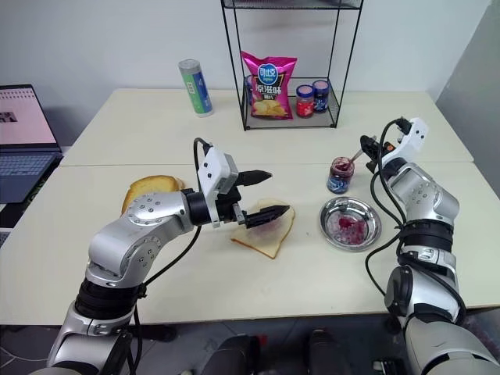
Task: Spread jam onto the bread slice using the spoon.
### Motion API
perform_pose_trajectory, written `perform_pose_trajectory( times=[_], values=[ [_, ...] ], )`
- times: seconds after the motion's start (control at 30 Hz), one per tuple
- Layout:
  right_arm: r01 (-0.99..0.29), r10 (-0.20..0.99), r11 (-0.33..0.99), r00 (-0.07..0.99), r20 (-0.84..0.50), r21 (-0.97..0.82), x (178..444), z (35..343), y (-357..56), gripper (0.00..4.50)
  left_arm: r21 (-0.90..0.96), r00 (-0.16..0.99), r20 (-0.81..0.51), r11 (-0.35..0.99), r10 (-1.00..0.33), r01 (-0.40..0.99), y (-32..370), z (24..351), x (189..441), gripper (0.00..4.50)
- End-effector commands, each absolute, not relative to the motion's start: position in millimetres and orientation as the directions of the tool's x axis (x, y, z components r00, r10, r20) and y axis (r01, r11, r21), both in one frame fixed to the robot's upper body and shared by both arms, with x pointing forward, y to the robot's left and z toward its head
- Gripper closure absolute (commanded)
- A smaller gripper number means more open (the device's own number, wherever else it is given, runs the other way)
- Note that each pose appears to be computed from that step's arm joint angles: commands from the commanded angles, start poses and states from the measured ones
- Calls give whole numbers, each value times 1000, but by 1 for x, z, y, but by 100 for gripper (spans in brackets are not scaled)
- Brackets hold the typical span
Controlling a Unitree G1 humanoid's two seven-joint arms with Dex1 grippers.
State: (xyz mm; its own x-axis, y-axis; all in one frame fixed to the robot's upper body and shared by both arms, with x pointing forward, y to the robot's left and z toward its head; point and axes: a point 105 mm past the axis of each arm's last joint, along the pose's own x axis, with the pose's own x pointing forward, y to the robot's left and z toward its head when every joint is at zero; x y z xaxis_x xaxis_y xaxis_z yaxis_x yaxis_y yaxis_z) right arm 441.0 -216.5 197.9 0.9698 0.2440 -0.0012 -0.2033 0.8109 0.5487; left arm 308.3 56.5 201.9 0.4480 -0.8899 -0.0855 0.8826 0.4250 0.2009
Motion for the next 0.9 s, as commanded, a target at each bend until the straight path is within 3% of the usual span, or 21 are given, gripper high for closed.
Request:
perform_pose_trajectory(
  times=[0.03, 0.77, 0.9],
  values=[
    [-229, 220, 797, 972, 86, 558, 442, 225, -224, 445, 242, 440, -56, 415, -896, 877, 55, 213, 307, 0],
    [-217, 215, 674, 972, 95, 706, 444, 228, -223, 445, 240, 439, -53, 416, -897, 877, 56, 211, 307, 0],
    [-243, 246, 810, 967, 68, 533, 442, 224, -217, 445, 243, 436, -53, 412, -899, 878, 56, 211, 306, 0]
  ],
)
